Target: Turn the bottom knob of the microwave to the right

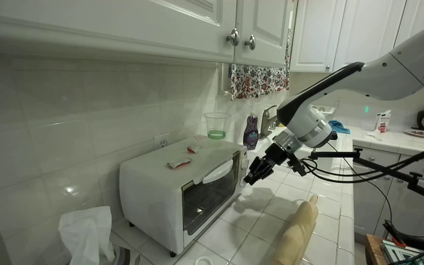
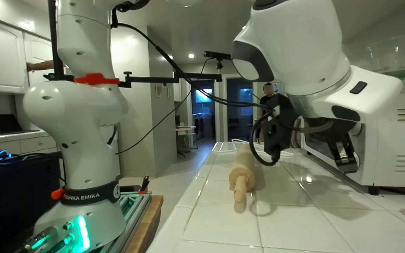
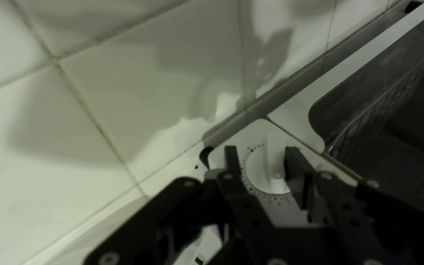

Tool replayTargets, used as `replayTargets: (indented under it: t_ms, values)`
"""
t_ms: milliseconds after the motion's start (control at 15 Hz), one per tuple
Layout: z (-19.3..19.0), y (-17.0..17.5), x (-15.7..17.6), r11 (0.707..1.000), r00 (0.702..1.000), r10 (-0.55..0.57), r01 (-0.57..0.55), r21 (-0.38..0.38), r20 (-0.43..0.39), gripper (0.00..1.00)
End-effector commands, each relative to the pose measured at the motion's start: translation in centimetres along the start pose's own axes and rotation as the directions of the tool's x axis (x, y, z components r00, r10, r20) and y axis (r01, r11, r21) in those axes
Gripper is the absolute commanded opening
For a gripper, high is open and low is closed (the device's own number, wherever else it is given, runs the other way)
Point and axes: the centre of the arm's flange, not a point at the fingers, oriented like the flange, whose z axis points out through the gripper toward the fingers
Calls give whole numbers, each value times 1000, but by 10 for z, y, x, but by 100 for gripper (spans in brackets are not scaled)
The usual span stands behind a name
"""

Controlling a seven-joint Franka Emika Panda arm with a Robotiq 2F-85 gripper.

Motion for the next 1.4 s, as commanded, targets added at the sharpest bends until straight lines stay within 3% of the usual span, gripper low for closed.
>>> replayTargets:
  t_ms: [0,200,333,667,867,1067,1333]
  values:
    - [-8,8,-17,987,999,-21,25,-161,24,67]
    - [-15,-15,-23,958,997,-59,72,-277,54,91]
    - [-17,-28,-30,940,993,-89,110,-324,77,100]
    - [-36,-55,-42,897,980,-171,199,-395,105,100]
    - [-56,-80,-42,857,970,-215,241,-456,109,100]
    - [-78,-111,-47,809,971,-173,236,-538,165,100]
    - [-114,-154,-60,788,970,-142,231,-570,196,100]
